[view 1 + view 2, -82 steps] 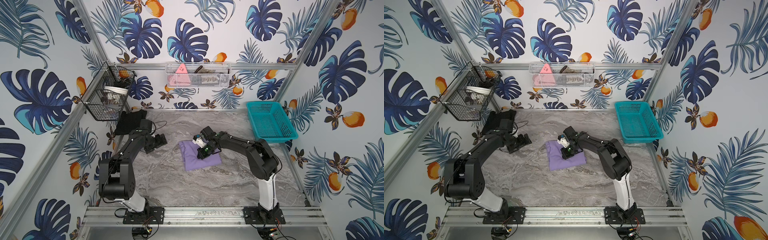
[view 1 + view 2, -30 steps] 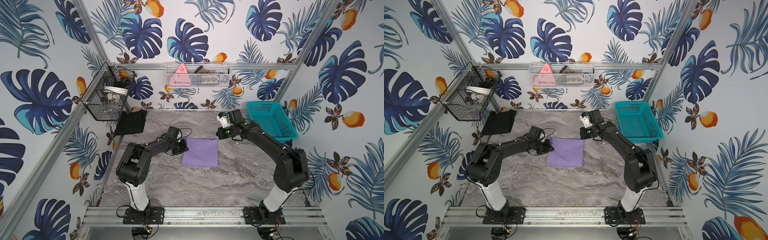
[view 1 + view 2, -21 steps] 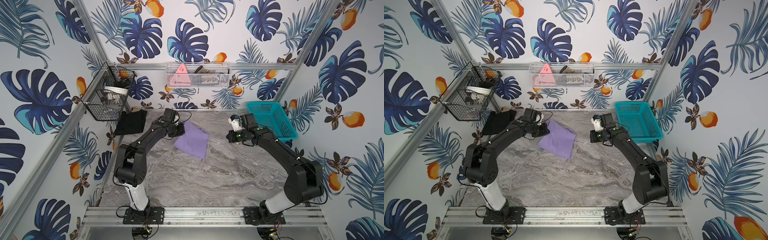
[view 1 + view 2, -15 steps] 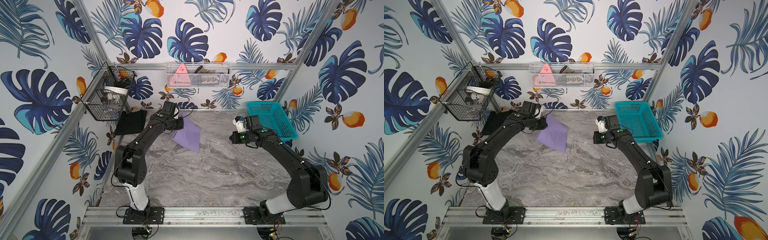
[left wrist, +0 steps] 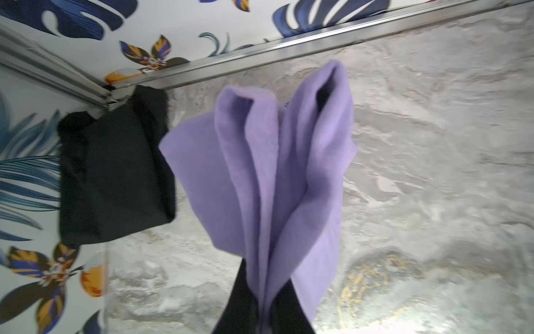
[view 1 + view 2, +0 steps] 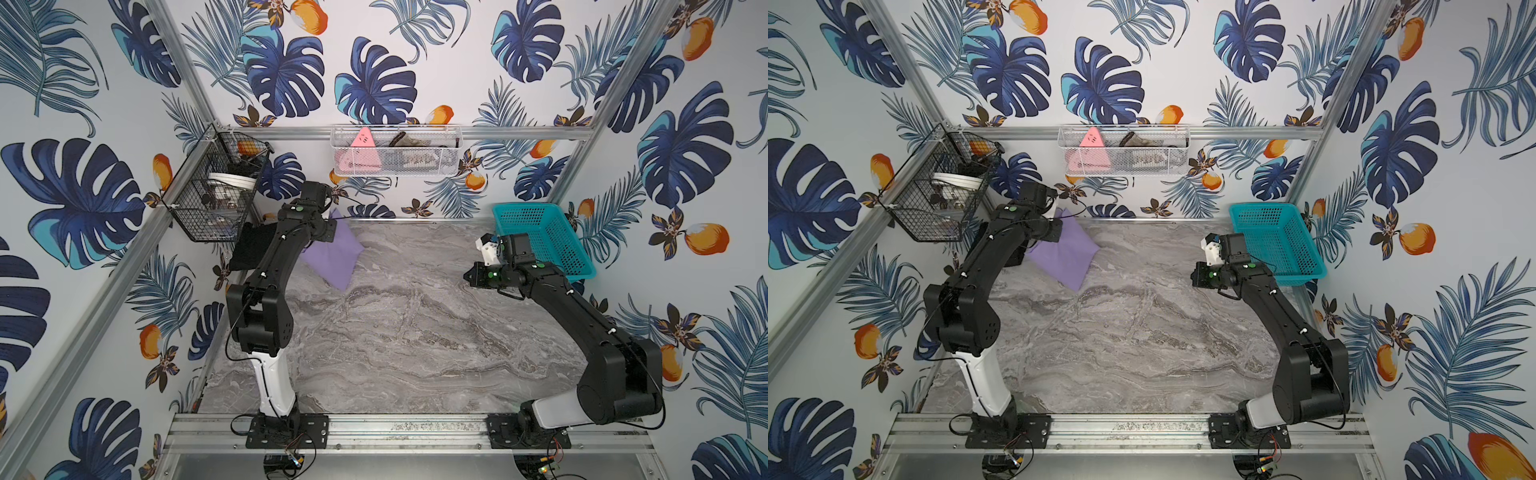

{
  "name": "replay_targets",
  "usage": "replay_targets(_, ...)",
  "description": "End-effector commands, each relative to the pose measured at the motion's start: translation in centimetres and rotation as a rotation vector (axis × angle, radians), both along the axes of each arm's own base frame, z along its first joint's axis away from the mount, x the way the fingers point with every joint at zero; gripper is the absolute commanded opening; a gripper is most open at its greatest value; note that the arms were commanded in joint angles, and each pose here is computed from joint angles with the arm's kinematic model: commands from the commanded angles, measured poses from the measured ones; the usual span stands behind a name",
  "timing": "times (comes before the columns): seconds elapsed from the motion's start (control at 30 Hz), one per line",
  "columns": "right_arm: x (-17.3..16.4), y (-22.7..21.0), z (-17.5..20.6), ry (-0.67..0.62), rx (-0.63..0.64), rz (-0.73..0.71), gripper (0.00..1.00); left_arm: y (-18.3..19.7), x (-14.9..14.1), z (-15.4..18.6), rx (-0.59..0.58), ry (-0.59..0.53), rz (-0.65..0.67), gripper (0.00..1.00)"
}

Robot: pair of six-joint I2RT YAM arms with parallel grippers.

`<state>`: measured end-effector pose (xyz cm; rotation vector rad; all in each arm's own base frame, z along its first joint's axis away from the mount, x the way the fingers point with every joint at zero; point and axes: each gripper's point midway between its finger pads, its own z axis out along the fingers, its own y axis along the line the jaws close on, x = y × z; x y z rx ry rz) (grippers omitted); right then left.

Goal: Fold and stack t-shirts
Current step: Place the T-shirt at the t-shirt.

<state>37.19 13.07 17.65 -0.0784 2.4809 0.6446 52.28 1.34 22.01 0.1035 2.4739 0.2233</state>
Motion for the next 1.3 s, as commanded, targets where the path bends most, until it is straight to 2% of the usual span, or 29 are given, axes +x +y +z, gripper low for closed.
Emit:
replay_targets(0.0, -0.4, 0.2, 0.1, 0.004, 0.045, -0.008, 0.0, 3.6, 1.5, 0.4, 0.143, -0.006, 0.012, 0.0)
replay_targets(0.07, -0.7, 0.0, 0.1, 0.008, 0.047, -0.013, 0.0, 6.8, 2.3, 0.1, 0.17, 0.004, 0.062, 0.0)
replay_targets(0.43, -1.4, -0.8, 0.1, 0.039, 0.086, -0.038, 0.0, 14.4, 7.6, -3.4, 0.46, -0.003, 0.127, 0.0)
replay_targets(0.67, -1.0, -0.5, 0.5, 0.049, 0.096, -0.018, 0.0, 20.2, 8.9, -4.5, 0.6, 0.002, 0.2, 0.0)
replay_targets(0.8, -0.8, -0.1, -0.2, 0.072, 0.116, -0.007, 0.0, 23.8, 9.1, -4.7, 0.663, 0.008, 0.237, 0.0)
replay_targets(0.87, 0.1, 0.1, 0.9, 0.046, 0.127, -0.001, 0.0, 26.2, 8.9, -4.4, 0.67, 0.0, 0.284, 0.0)
replay_targets(1.07, 0.6, 0.5, 0.6, 0.051, 0.14, 0.01, 0.0, 31.6, 7.5, -4.9, 0.719, 0.024, 0.347, 0.0)
replay_targets(1.27, 0.9, 0.6, 0.3, 0.058, 0.138, 0.015, 0.0, 34.3, 5.4, -7.3, 0.692, 0.077, 0.399, 0.0)
